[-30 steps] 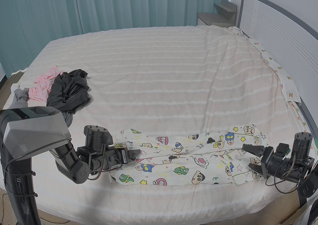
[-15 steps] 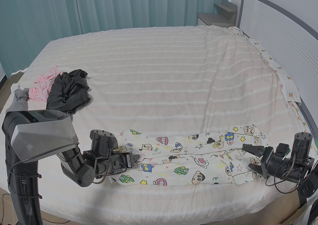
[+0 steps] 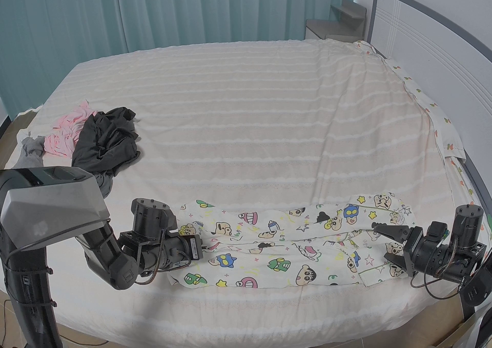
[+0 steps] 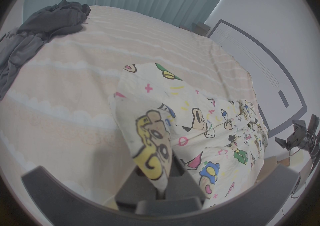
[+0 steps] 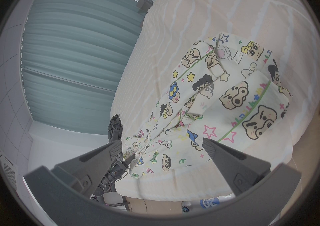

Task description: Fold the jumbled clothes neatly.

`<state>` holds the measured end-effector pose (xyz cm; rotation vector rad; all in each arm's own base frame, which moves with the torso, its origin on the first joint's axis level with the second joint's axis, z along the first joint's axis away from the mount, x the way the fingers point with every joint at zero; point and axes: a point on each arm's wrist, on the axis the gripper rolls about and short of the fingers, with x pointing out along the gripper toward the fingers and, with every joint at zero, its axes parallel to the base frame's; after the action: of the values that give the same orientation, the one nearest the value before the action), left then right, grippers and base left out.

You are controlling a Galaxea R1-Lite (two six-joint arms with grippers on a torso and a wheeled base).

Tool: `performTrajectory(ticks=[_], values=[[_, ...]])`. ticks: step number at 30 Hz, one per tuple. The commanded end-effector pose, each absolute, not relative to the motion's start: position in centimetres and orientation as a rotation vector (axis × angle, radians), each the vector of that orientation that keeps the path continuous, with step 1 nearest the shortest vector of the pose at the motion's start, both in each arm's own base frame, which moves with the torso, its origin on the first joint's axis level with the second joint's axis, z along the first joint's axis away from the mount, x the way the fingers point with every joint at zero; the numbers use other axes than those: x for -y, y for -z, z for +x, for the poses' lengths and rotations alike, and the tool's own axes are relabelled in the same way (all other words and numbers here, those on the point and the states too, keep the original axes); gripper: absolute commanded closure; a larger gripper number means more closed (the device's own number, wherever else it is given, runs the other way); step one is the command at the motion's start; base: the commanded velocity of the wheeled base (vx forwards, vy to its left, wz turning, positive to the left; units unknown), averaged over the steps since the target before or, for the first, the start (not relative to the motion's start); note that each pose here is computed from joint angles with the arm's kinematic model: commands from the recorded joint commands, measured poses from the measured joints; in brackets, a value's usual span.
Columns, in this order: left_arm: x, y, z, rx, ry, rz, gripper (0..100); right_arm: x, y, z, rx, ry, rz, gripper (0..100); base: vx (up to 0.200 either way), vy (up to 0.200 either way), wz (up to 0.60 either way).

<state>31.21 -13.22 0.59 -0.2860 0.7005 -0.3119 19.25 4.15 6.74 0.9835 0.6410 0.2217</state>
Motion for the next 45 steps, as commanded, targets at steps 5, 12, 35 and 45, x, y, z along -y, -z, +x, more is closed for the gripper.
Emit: performTrajectory(ticks=[5, 12, 35, 45], values=[[11.5, -1.9, 30.2, -0.687, 0.284, -0.299, 100, -4.1, -6.7, 19.2, -0.640, -0.221, 0.984, 0, 0.000, 0.000, 0.00], [8.8, -2.5, 29.7, -0.693, 0.243, -0.337, 100, -4.1, -6.7, 19.2, -0.640, -0.221, 0.984, 0, 0.000, 0.000, 0.00], [-1.4, -6.7, 27.9, -0.637, 0.152, -0.521, 100, -4.1, -6.7, 19.3, -0.639, -0.219, 0.985, 0, 0.000, 0.000, 0.00], [-8.3, -7.5, 26.5, -0.559, 0.015, -0.606, 100, -4.0, -6.8, 19.3, -0.634, -0.216, 0.988, 0, 0.000, 0.000, 0.00]])
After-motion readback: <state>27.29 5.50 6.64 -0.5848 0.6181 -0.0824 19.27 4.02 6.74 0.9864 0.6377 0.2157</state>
